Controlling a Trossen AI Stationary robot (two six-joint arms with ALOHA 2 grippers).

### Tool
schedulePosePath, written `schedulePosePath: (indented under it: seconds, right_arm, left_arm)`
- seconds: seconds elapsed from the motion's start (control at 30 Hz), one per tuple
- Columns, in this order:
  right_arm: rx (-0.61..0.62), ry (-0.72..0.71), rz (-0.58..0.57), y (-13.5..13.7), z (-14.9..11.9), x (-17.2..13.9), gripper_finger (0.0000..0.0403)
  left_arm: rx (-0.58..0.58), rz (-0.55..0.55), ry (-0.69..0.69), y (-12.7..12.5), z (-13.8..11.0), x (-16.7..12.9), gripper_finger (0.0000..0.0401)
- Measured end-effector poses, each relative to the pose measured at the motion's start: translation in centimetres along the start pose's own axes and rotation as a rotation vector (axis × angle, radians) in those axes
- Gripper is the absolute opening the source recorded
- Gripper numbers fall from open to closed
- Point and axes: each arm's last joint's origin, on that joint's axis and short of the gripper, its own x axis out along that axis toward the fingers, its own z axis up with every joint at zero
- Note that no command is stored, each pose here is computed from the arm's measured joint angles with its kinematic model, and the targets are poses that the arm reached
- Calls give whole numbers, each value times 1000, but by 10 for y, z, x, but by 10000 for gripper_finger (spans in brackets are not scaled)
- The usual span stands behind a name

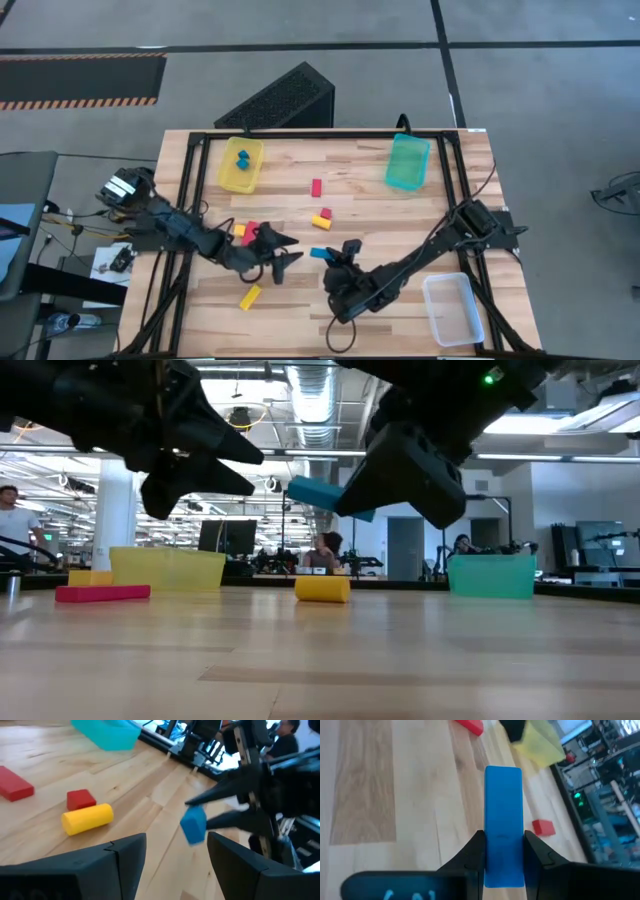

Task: Sort & place blocks by color
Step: Put the blue rectangular block into the yellow bin

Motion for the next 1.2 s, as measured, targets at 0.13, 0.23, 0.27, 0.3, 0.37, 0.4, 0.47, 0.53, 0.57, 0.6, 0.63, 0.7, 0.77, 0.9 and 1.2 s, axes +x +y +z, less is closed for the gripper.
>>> schedulePosePath:
  seconds: [0.13, 0.23, 0.27, 0.3, 0.37, 0.4, 0.47, 0.53, 0.57, 0.6, 0.63, 0.7, 0.77, 0.9, 1.2]
  right_arm:
    - [-42, -23, -17, -4, 9, 4, 85]
    - [-49, -35, -24, -9, 19, 5, 85]
    - [-49, -37, -26, -10, 21, 6, 85]
    - [-49, -36, -28, -11, 22, 7, 85]
    - [-53, -44, -34, -13, 27, 6, 85]
    - [-54, -50, -39, -14, 30, 5, 85]
    - [-67, -59, -41, -15, 33, 3, 85]
    - [-80, -59, -43, -15, 33, 3, 85]
    - [-84, -61, -41, -14, 33, 2, 85]
    - [-87, -64, -38, -14, 33, 1, 85]
    - [-95, -65, -39, -13, 33, 1, 85]
    - [-109, -67, -34, -13, 34, 0, 85]
    - [-115, -64, -38, -13, 33, 0, 87]
    - [-39, -59, -31, -16, 34, 5, 152]
    - [-32, 118, -78, -55, 19, 13, 321]
  left_arm:
    - [-38, -65, -5, 3, 10, 8, 200]
    - [-54, -122, 18, 6, 15, 12, 200]
    - [-61, -140, 32, 6, 15, 13, 200]
    - [-64, -155, 44, 6, 15, 13, 200]
    - [-70, -167, 54, 6, 15, 13, 200]
    - [-70, -167, 53, 6, 15, 13, 198]
    - [-69, -157, 45, 6, 15, 13, 188]
    - [-57, -151, 37, 7, 16, 13, 169]
    - [-45, -152, 35, 6, 16, 13, 156]
    - [-34, -152, 32, 6, 16, 13, 140]
    - [-24, -153, 30, 6, 16, 13, 123]
    - [-12, -158, 28, 6, 16, 13, 83]
    - [-16, -163, 21, 5, 17, 13, 42]
    - [50, -134, 19, 7, 16, 13, 26]
    - [183, 235, 55, 45, 55, -17, 28]
